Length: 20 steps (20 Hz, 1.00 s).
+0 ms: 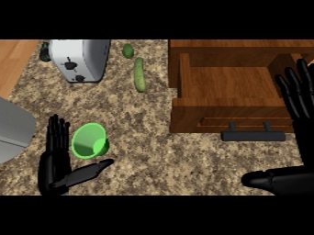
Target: Pick up the cup, place it into the drawer and close the drawer
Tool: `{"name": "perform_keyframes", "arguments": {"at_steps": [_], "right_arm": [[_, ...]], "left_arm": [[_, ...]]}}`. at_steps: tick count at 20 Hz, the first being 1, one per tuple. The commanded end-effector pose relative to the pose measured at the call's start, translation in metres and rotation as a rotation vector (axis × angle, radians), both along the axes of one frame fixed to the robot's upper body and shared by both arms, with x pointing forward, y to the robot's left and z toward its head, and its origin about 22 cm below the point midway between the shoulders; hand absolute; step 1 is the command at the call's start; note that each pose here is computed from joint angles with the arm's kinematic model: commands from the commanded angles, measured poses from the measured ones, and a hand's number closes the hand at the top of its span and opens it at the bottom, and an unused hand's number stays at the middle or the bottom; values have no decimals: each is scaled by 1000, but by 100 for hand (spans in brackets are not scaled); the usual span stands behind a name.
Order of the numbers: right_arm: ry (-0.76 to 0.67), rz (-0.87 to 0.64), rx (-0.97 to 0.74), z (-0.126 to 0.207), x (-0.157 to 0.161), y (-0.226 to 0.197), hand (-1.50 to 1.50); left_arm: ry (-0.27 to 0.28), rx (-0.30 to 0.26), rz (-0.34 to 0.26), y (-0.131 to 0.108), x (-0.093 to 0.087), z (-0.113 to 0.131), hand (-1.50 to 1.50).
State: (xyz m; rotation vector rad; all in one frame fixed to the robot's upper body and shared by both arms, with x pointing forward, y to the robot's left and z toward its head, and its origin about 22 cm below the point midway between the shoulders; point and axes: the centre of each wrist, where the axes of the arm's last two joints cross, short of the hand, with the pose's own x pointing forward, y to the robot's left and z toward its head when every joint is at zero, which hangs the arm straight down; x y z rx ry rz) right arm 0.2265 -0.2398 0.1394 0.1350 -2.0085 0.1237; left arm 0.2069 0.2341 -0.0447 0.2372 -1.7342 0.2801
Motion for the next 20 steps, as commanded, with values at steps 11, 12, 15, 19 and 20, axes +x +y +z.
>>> {"name": "perform_keyframes", "arguments": {"at_steps": [11,12,15,19,20], "right_arm": [[-8,25,0,-1,6,8,-150],[13,10,-11,14,2,-1,-150],[-3,35,0,-7,-3,11,-150],[-2,25,-5,-2,-17,-9,-150],[13,25,-8,3,-15,12,-150]], "left_arm": [[19,-39,34,15,17,-46,-150],[17,-31,36,29,4,-46,-150],[17,-24,36,37,14,-55,-150],[42,-23,39,18,12,-80,-150],[32,-32,46,42,4,-74,-150]]}}
